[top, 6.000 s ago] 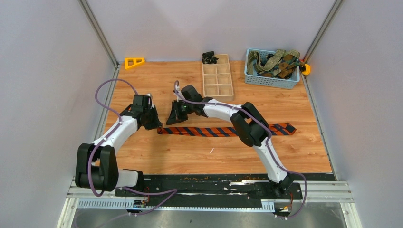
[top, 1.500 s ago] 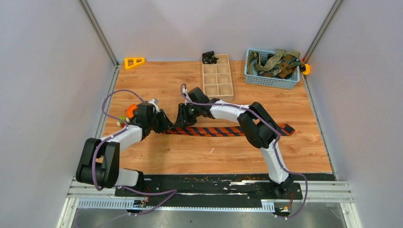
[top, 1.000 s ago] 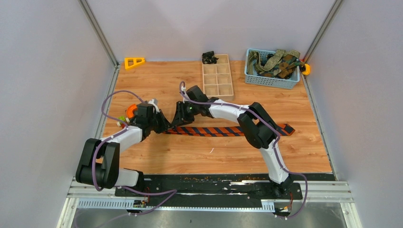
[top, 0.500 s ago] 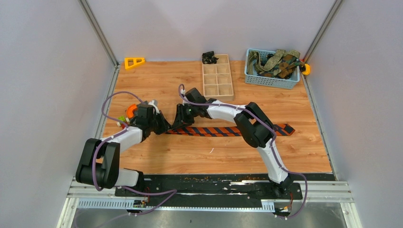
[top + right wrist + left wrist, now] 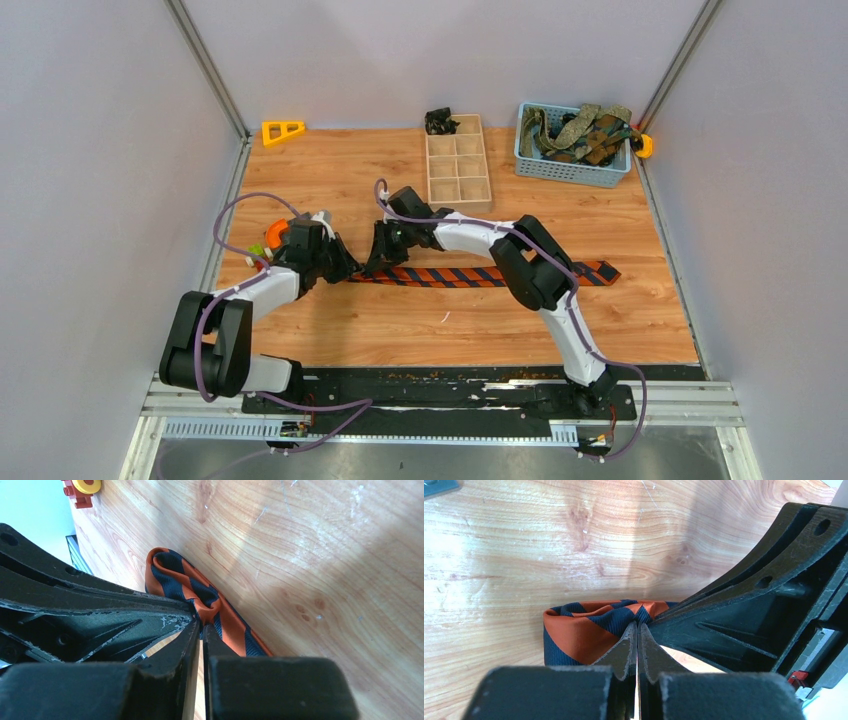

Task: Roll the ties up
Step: Roll the tie at the center of the board.

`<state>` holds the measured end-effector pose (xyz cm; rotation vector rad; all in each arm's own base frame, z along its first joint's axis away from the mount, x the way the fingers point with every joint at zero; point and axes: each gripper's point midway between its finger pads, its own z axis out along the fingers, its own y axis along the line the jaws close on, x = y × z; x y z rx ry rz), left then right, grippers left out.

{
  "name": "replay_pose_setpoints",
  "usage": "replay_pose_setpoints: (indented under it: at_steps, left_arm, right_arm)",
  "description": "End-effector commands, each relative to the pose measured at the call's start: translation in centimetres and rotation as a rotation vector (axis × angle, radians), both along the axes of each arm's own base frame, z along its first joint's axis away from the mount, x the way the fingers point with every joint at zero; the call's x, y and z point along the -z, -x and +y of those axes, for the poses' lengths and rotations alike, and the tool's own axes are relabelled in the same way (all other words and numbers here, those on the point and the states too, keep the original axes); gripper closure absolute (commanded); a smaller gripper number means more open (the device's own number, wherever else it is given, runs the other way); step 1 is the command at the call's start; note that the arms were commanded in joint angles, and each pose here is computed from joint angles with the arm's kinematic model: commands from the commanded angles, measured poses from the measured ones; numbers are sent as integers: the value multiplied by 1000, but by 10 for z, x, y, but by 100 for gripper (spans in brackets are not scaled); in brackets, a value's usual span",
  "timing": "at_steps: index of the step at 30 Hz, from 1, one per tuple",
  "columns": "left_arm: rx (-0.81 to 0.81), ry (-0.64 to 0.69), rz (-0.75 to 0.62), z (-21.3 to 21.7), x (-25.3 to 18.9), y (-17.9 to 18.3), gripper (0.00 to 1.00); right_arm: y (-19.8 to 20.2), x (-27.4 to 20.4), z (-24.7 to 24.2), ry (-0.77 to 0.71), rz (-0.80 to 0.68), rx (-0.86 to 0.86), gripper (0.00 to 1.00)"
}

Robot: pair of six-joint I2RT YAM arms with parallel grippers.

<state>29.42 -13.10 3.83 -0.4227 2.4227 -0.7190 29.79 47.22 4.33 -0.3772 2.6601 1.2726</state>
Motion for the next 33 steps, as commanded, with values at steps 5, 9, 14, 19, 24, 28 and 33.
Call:
replay_pose_setpoints:
  at_steps: [5,9,14,19,24,28,33]
  left_arm:
    - [23,51,-99,-9,-27,-10,100]
    - [24,11,-114,-4,-37,-10,97]
    - [-25,-160,-75,25,-35,-5,100]
    - [-43,-245,-39,40,-23,0,100]
    - [-33,-256,-14,40,-9,0,100]
    - [-22,-249,-5,38,-4,-2,100]
    - [-17,-248,-3,37,0,-3,100]
  right_arm:
    - [2,2,13,-13,-15,-11,100]
    - [1,2,12,-10,-19,-9,100]
    - [1,-1,11,-7,-28,-9,100]
    - [0,-4,12,-8,-36,-10,100]
    - [-2,-9,11,-11,-45,-11,100]
    - [-3,-17,9,-4,-67,-12,100]
    - [-6,-21,4,13,-85,-7,100]
